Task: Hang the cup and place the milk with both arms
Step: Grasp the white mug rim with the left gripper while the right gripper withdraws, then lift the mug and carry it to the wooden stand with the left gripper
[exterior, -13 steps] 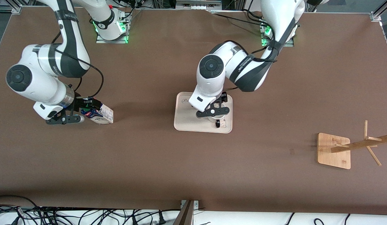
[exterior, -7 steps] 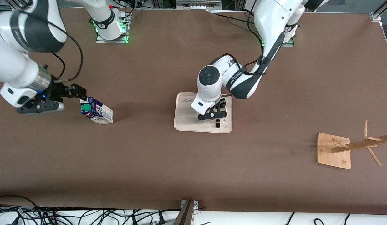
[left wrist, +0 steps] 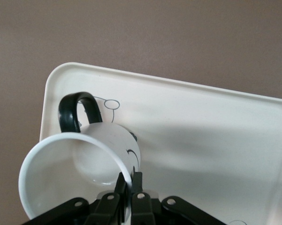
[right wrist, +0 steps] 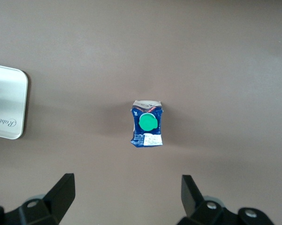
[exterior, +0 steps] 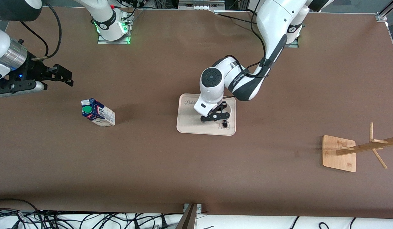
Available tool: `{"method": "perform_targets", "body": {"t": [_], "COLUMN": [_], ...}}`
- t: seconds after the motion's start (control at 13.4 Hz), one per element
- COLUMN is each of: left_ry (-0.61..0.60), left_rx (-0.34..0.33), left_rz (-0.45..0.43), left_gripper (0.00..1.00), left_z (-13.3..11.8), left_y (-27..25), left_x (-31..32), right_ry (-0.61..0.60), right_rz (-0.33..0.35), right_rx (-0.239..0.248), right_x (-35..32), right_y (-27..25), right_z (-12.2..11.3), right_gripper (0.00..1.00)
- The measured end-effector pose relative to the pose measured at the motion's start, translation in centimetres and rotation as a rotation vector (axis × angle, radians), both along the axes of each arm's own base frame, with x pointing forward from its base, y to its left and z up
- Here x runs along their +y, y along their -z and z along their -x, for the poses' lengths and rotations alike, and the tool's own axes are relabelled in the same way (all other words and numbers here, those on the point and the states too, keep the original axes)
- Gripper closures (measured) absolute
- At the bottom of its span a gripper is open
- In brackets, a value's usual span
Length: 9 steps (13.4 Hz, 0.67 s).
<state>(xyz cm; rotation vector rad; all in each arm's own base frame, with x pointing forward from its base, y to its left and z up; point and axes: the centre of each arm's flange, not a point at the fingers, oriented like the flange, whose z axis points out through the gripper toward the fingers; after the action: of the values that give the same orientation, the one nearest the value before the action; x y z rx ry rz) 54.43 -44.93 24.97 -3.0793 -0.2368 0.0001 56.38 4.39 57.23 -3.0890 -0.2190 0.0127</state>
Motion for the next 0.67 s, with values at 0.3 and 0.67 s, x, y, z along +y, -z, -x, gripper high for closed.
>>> {"method": "perform_targets", "body": {"t": [0.3,0.67], "left_ry": [-0.024,-0.094], "left_rx": [-0.054,-0.237], "left_rz": [0.037,0.091], "left_gripper": [0.93,0.93], "left_z": [-2.0,-9.1], "left_y": [-2.7,-15.9], "left_x": [0.3,10.0], "right_ry": [-0.008,-0.007], "right_rz": [0.04,0.042], "right_rx": [-0.001,0.0], "right_x": [-0.9,-0.9], "right_y": [-0.9,-0.9], "right_z": [0.7,0.7], "right_gripper": [0.0,0.0]}}
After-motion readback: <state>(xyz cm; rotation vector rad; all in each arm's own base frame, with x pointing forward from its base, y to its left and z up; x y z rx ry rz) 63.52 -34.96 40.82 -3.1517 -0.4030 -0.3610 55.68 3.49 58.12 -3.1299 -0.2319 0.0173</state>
